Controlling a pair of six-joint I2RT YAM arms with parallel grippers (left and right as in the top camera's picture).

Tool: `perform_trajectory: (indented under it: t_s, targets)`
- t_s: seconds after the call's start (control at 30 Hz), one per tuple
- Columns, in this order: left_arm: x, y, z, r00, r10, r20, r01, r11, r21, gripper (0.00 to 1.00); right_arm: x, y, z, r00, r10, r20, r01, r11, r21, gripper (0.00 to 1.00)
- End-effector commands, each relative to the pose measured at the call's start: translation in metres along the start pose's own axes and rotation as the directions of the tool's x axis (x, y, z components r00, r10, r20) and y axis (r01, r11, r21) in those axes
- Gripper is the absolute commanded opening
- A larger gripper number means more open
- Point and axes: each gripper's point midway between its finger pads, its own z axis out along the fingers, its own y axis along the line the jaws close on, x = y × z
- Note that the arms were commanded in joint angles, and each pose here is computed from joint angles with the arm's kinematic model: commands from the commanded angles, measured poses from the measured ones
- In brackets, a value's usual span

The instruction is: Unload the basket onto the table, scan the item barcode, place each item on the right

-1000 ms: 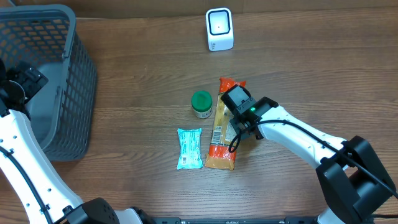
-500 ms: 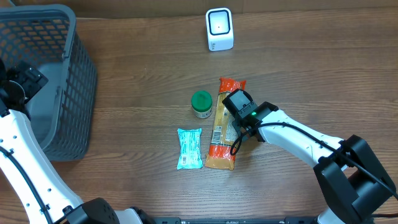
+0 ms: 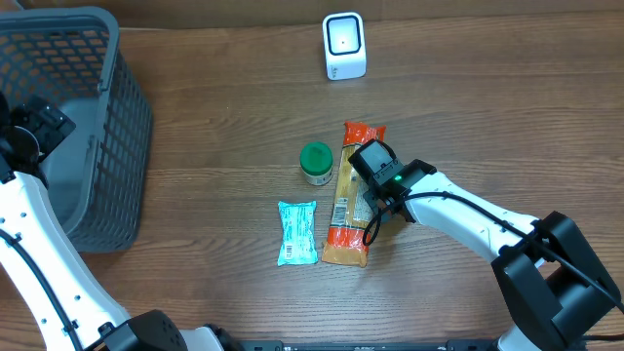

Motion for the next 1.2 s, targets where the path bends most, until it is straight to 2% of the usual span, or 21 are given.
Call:
perform_trajectory:
  t_s: [0.0,0.47,0.53,0.7,0.83,0.97,1.17]
  targets:
    - [-0.007,0.0,-0.004,1.0,-0.015,0.021,0.015,1.0,-0.002,1.0,0.001,0.001,0.001,1.0,-0.016,0.0,0.016,1.0,-0.004,0.31]
    - [-0.007,0.0,-0.004,1.0,-0.015,0.021,0.015,1.0,-0.002,1.0,0.022,0.005,0.022,1.0,-0.018,-0.003,0.018,1.0,0.0,0.31]
    - [-0.007,0.0,-0.004,1.0,-0.015,0.021,0.015,1.0,-0.002,1.0,0.026,0.006,0.026,1.0,-0.018,-0.001,0.018,1.0,0.0,0.27]
    - [-0.007,0.0,-0.004,1.0,-0.015,0.021,0.015,1.0,-0.003,1.0,0.026,0.005,0.027,1.0,-0.023,0.004,0.023,1.0,0.003,0.06]
    - [-0.007,0.0,-0.004,1.0,-0.015,0.021,0.015,1.0,-0.003,1.0,0.022,0.009,0.025,1.0,-0.019,0.015,0.019,1.0,-0.017,0.04]
    - [-0.007,0.0,-0.004,1.0,-0.015,0.02,0.015,1.0,-0.002,1.0,0.008,0.018,0.003,1.0,-0.002,0.031,0.005,0.994,-0.108,0.04]
    - [-0.007,0.0,-0.004,1.0,-0.015,0.02,0.015,1.0,-0.003,1.0,-0.027,0.002,-0.063,0.981,0.128,0.147,-0.104,0.982,-0.159,0.04]
